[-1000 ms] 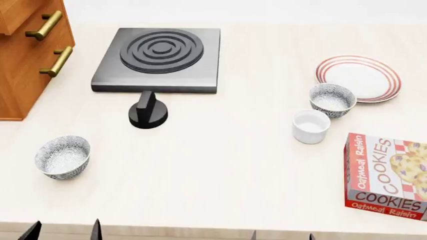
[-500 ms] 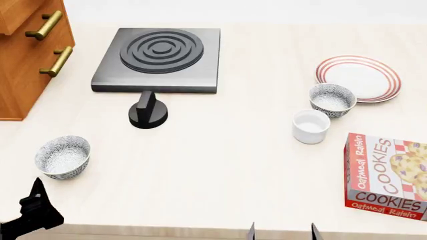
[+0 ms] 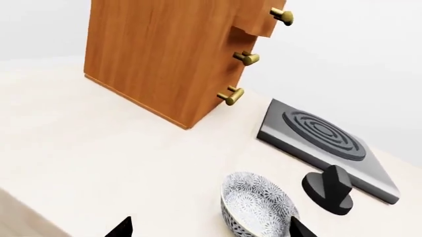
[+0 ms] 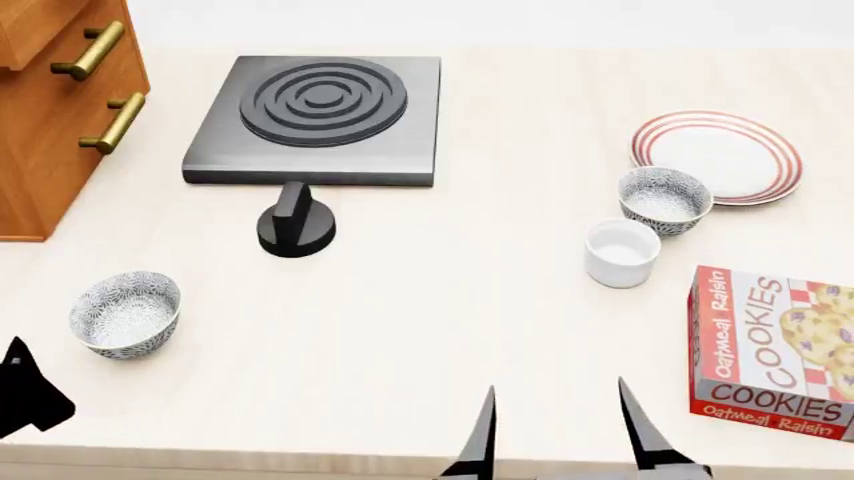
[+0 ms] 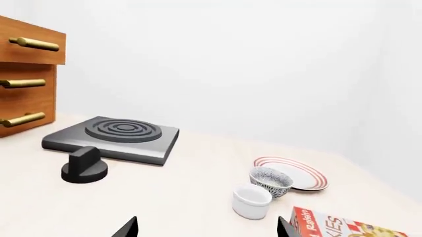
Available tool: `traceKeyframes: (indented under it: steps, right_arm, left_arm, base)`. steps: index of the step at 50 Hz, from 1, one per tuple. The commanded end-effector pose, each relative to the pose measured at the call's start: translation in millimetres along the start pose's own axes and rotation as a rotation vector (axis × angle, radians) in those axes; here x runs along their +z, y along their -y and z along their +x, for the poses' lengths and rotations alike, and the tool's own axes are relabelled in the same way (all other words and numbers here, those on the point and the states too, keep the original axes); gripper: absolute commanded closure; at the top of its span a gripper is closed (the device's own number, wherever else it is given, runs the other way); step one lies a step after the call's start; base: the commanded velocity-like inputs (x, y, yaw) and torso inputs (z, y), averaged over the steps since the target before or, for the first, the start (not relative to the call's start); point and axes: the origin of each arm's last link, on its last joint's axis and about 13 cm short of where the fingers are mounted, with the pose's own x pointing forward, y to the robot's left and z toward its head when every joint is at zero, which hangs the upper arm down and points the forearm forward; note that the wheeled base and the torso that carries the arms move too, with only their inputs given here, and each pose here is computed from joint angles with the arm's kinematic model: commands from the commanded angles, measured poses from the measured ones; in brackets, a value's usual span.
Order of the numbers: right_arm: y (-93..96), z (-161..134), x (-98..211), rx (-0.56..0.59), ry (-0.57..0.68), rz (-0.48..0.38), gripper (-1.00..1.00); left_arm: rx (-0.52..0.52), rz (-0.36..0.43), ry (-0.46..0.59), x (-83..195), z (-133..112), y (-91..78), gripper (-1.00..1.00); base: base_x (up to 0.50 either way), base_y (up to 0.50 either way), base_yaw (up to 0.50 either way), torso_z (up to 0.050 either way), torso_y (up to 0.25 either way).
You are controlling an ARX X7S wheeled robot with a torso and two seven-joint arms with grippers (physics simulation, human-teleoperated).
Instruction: Pick the akita bowl between the plate and the ramekin and place it on the plate.
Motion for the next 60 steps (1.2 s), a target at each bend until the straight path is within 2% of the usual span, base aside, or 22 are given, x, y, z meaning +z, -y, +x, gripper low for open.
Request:
traceKeyframes:
  steps: [1,10,23,49,60]
  right_arm:
    - [2.0,3,15,0.010,0.033,-0.024,-1.00]
    - [4.3,9,25,0.015,0.065,-0.038,-1.00]
    - [9.6,15,57,0.019,0.139,-0.076,-1.00]
    - [12.2,23,68,0.032,0.203,-0.092,-1.00]
    - [10.6,21,74,0.039,0.217,-0.085,-1.00]
  left_arm:
    - [0.020,-0.014,0.006,4,2,-3.4,-1.00]
    - [0.045,-0.015,0.009,3,6,-8.2,-1.00]
    - [0.101,0.002,0.007,-1,11,-17.6,-1.00]
    - [0.099,-0.037,0.002,2,7,-20.1,-1.00]
    - [0.089,-0.028,0.013,0,7,-19.9,-1.00]
  base:
    - [0.00,0.00,0.00,0.000,0.000]
    - [0.00,0.00,0.00,0.000,0.000]
    - [0.00,0.00,0.00,0.000,0.000]
    - [0.00,0.00,0.00,0.000,0.000]
    - [0.00,0.00,0.00,0.000,0.000]
